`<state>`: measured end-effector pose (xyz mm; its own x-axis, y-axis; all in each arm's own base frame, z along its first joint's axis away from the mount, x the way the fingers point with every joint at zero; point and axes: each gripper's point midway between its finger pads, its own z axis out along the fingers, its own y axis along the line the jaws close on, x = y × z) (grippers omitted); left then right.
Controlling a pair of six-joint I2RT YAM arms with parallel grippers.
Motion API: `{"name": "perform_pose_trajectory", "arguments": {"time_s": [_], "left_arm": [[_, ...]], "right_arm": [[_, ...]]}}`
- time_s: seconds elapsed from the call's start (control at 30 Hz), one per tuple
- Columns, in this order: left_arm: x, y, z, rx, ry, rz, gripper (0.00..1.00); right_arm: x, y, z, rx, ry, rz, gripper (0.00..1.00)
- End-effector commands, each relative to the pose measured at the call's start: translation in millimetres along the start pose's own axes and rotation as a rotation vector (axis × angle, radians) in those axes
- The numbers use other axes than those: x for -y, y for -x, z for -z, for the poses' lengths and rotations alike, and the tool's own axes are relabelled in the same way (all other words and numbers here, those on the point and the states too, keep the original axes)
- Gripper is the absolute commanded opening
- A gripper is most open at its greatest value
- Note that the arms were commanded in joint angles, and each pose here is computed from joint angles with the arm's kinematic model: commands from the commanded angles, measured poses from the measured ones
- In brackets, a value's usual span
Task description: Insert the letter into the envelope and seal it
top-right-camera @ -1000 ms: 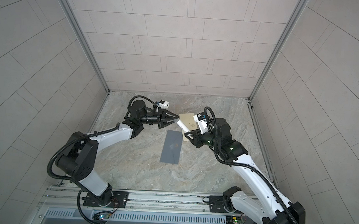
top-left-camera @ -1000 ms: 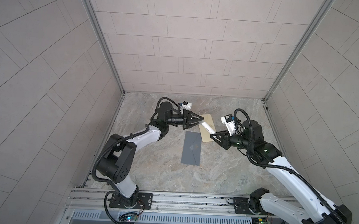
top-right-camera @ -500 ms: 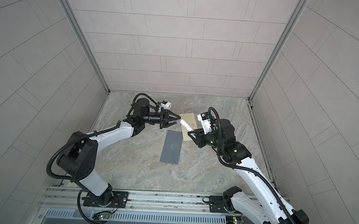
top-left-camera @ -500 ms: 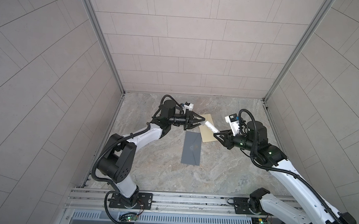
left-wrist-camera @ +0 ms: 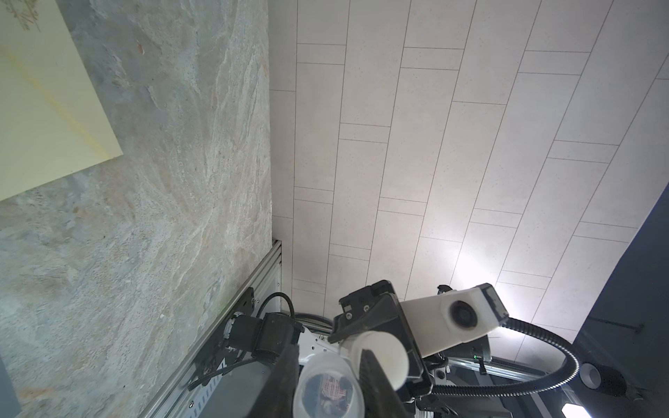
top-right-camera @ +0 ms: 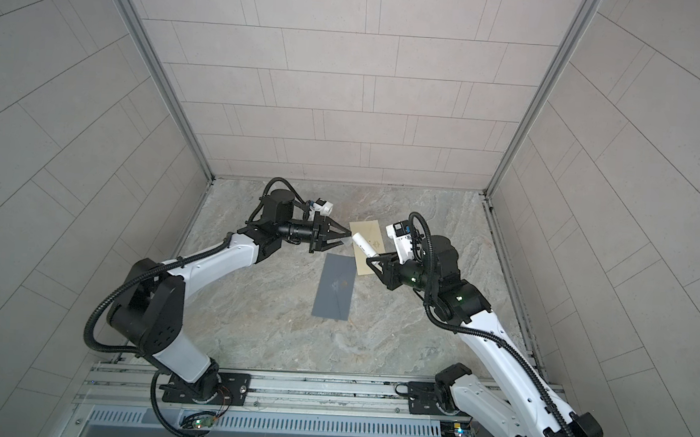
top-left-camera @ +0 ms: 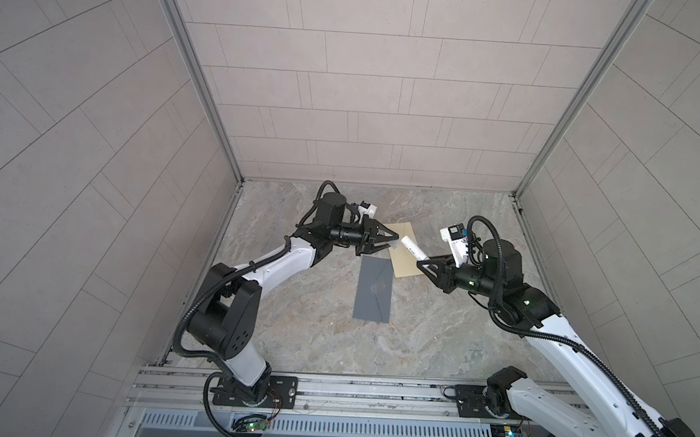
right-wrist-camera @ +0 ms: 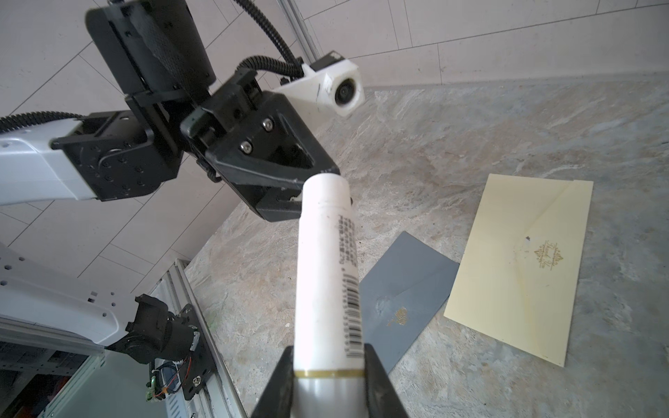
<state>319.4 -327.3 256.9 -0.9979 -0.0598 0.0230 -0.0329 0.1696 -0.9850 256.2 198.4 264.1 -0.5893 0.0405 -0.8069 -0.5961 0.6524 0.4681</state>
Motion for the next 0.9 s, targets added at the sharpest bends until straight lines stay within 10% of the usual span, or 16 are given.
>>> {"name": "perform_pose_trajectory", "arguments": {"time_s": [0.0,0.87], "left_arm": [[32.1,-2.9,4.1,-0.001,-0.045,-0.07,0.3],[25.0,-4.7,3.2,-0.004,-0.04,-0.063,0.3]], "right_arm": [[0.9,-1.1,0.7,0.019,0.006,-0.008,0.0],[-7.5,15.3,-11.6,0.063,0.071,-0.03,0.0]]}}
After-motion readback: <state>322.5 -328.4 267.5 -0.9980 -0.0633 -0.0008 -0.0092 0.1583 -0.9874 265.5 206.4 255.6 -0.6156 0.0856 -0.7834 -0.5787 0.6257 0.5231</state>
